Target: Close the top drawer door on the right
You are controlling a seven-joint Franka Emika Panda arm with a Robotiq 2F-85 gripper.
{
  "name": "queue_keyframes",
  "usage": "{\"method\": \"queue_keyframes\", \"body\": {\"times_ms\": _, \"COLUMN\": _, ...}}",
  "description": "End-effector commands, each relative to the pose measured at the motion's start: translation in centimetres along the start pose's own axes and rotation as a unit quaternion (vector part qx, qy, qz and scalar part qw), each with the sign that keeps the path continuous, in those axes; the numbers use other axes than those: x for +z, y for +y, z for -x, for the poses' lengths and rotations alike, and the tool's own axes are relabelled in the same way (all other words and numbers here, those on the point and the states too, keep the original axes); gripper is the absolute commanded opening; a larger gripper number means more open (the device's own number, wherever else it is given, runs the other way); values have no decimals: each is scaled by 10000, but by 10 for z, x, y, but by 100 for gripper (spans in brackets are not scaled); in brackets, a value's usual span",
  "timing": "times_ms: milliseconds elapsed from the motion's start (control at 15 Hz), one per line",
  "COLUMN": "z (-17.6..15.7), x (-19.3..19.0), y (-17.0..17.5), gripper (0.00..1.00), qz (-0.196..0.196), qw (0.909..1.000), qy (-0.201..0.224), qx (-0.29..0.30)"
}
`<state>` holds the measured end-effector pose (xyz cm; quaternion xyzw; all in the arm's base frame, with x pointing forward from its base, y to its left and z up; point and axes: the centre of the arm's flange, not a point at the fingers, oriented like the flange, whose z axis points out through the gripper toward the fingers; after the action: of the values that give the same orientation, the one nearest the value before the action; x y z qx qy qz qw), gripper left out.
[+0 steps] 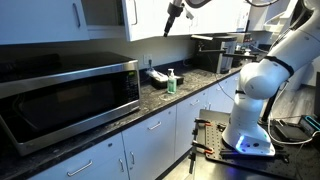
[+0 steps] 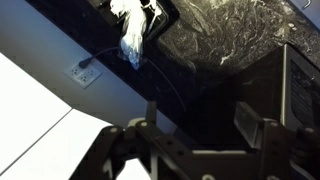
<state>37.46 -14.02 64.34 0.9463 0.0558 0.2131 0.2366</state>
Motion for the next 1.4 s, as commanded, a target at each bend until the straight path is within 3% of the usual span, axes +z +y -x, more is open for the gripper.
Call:
{"method": "queue_keyframes", "body": {"times_ms": 0, "z": -28, "x": 5, "y": 7, "gripper": 49, "qz": -24, "qw": 9983, "qy": 382, "qx": -442}}
{"method": "queue_keyframes", "body": {"times_ms": 133, "z": -41, "x": 5, "y": 0, "gripper": 34, "qz": -95, "qw": 9961, "qy": 555, "qx": -684}}
{"method": "queue_keyframes", "body": {"times_ms": 200, "z": -47, "x": 3, "y": -9, "gripper": 64, "qz": -194, "qw": 9941, "qy": 649, "qx": -851}}
{"method": "queue_keyframes", "body": {"times_ms": 467, "z": -59, "x": -15, "y": -44, "gripper": 85, "qz": -530, "qw": 9818, "qy": 1055, "qx": -1487}}
{"method": "queue_keyframes", "body": {"times_ms": 667, "z": -59, "x": -30, "y": -54, "gripper": 100, "qz": -541, "qw": 9760, "qy": 1324, "qx": -1644}}
{"method": "queue_keyframes", "body": {"times_ms": 1067, "z": -59, "x": -51, "y": -53, "gripper": 94, "qz": -620, "qw": 9683, "qy": 1880, "qx": -1521}}
{"method": "queue_keyframes", "body": {"times_ms": 1133, "z": -61, "x": -51, "y": -53, "gripper": 97, "qz": -650, "qw": 9681, "qy": 1969, "qx": -1409}}
{"method": "queue_keyframes", "body": {"times_ms": 1333, "z": -63, "x": -53, "y": -53, "gripper": 98, "qz": -608, "qw": 9717, "qy": 1829, "qx": -1363}}
